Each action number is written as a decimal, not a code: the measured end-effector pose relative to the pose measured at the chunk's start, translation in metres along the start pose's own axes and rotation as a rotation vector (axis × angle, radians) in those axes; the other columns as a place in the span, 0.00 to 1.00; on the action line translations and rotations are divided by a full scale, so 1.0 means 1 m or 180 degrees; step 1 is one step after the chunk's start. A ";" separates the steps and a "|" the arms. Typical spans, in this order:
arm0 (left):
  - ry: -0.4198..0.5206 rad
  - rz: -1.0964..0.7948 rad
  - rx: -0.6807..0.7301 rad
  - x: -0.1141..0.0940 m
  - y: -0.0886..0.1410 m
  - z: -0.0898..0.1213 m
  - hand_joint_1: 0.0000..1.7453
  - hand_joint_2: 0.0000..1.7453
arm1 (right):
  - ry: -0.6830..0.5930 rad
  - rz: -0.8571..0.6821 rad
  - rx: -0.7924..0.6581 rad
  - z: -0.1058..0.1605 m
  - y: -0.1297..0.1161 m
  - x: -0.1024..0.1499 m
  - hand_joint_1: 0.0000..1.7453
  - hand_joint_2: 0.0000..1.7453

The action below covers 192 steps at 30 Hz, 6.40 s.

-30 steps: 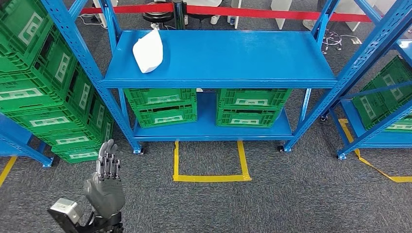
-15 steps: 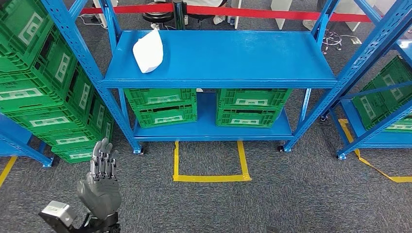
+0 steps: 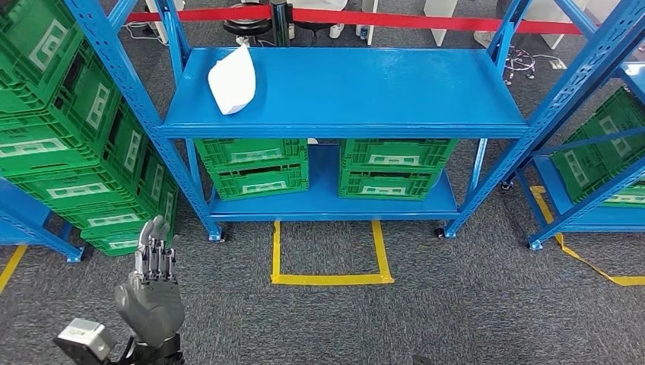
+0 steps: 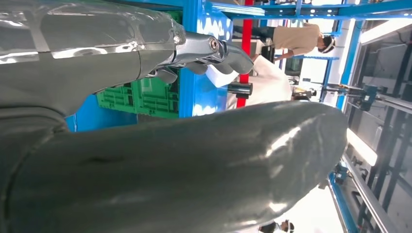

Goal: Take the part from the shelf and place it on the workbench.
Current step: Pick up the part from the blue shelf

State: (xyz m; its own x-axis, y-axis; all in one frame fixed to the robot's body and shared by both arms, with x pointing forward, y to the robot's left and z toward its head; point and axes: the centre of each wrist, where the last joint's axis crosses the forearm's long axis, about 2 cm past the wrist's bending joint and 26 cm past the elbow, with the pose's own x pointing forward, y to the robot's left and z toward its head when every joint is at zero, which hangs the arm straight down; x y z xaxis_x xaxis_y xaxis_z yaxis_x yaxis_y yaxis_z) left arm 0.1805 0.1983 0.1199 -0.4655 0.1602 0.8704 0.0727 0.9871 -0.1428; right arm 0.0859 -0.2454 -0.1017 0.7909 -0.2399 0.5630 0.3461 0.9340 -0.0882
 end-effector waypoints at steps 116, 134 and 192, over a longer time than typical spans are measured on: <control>0.0023 0.0196 -0.0390 -0.004 -0.011 0.019 0.00 0.00 | 0.0484 0.0082 -0.0055 0.008 -0.006 -0.019 0.00 1.00; -0.0119 0.0421 -0.0626 -0.007 -0.029 0.003 0.00 0.00 | 0.0401 0.0050 -0.0122 0.006 -0.012 -0.018 0.00 1.00; -0.0118 0.0284 -0.0308 0.012 -0.013 0.009 0.00 0.00 | 0.0675 0.0248 -0.0005 0.012 0.006 -0.020 0.00 1.00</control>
State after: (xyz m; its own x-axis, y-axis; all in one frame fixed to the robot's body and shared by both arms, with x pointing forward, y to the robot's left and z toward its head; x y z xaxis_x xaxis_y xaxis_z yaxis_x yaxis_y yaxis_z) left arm 0.1661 0.1875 0.1278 -0.4855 0.2489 0.8381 0.1991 0.9649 -0.1712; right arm 0.0663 -0.2315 -0.1038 0.9036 -0.2174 0.3690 0.2805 0.9515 -0.1261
